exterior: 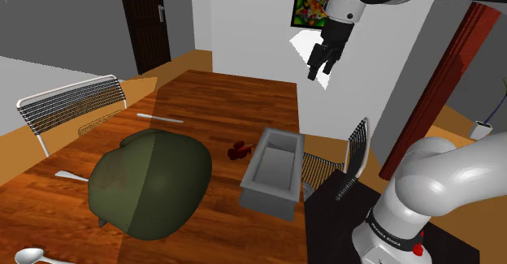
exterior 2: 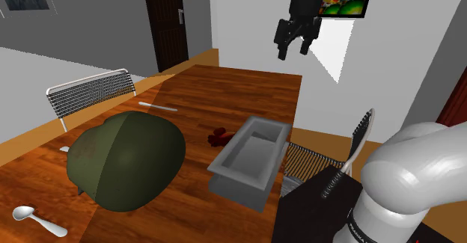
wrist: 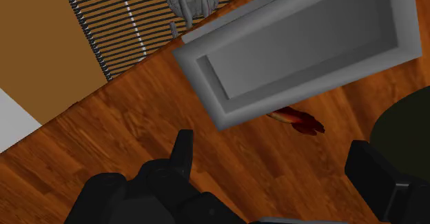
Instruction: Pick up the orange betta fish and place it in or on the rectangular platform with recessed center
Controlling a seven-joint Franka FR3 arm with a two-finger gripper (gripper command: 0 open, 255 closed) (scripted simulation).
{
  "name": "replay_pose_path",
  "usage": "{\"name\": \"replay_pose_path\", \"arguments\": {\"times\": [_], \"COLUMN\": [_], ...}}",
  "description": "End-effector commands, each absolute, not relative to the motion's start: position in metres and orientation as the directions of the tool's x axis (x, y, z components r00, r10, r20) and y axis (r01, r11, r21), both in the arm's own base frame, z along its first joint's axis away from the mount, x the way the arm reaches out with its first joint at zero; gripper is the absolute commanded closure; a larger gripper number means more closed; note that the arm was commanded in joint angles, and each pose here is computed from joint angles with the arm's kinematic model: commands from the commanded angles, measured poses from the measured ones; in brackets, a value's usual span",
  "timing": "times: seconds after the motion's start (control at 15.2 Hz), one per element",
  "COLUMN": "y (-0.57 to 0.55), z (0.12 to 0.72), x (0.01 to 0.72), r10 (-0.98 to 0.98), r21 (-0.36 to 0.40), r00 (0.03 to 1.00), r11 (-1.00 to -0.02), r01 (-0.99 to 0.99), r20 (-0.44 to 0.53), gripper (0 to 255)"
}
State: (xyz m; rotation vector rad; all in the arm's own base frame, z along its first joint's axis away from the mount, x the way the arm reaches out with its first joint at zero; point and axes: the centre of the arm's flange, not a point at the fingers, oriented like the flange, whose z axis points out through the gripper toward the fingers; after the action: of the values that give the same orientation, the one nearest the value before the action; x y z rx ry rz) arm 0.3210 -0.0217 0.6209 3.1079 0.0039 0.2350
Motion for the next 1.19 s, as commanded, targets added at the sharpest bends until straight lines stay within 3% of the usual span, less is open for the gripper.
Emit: {"name": "replay_pose_path", "arguments": {"times": [0.0,0.53,1.12], "y": [-0.022,-0.019,0.011], "z": [0.621,0.541,0.448], "x": [0.321,0.391,0.461], "r10": [0.004,0.359,0.7], "r21": [0.025,0.051,0.068], "r00": [0.989,0.925,0.709], "r11": [-1.0,-0.933,-0.714], "r01": [0.001,0.355,0.697], "r20": [0.15,0.125,0.087], "gripper": [0,0,0]}}
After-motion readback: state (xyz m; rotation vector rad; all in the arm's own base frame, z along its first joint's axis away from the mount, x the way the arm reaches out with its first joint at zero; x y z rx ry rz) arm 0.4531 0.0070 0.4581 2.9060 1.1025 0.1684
